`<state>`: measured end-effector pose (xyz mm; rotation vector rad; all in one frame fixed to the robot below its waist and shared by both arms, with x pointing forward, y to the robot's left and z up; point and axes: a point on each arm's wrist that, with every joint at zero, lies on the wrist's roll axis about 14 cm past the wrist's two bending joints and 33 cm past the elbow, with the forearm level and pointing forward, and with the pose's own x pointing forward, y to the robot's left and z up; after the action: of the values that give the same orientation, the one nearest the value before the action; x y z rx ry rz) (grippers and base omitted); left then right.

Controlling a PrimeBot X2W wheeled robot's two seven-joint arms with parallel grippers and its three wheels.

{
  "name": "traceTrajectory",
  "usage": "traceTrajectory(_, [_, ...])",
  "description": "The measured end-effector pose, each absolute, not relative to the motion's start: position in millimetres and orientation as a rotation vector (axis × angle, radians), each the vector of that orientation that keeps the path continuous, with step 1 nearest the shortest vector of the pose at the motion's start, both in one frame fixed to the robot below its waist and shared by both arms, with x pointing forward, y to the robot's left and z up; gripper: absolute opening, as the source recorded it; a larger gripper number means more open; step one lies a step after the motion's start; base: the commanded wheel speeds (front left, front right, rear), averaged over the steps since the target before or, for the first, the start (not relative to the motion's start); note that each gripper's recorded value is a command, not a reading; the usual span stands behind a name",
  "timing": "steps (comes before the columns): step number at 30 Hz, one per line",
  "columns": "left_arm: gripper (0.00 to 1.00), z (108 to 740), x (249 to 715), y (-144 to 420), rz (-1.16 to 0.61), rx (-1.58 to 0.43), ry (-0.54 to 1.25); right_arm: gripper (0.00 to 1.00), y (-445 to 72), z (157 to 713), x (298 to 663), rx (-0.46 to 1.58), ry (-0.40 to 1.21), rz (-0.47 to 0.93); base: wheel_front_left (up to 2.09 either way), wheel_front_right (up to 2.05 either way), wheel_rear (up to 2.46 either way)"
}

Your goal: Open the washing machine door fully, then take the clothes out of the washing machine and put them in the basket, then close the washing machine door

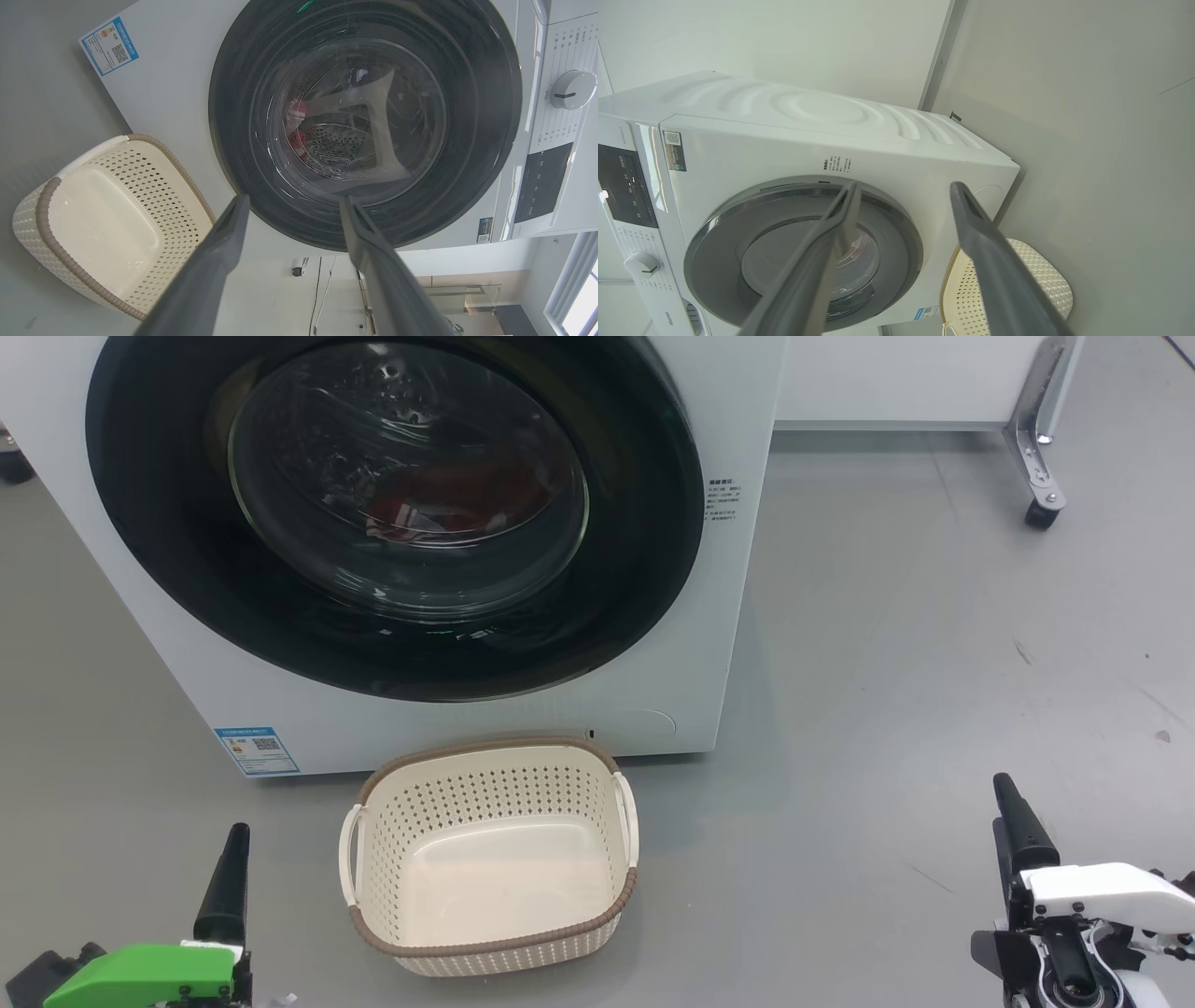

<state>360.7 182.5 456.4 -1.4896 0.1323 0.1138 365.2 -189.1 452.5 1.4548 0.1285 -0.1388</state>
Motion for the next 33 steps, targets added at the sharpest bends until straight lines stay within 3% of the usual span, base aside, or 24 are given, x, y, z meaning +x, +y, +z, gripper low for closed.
traceTrajectory(33, [1.0,486.1,374.6,167.3,-0.072,-0.748,0.097,1.0,-158.0,464.5,380.3,0.723,0.18,0.034,0.0,0.0,0.0])
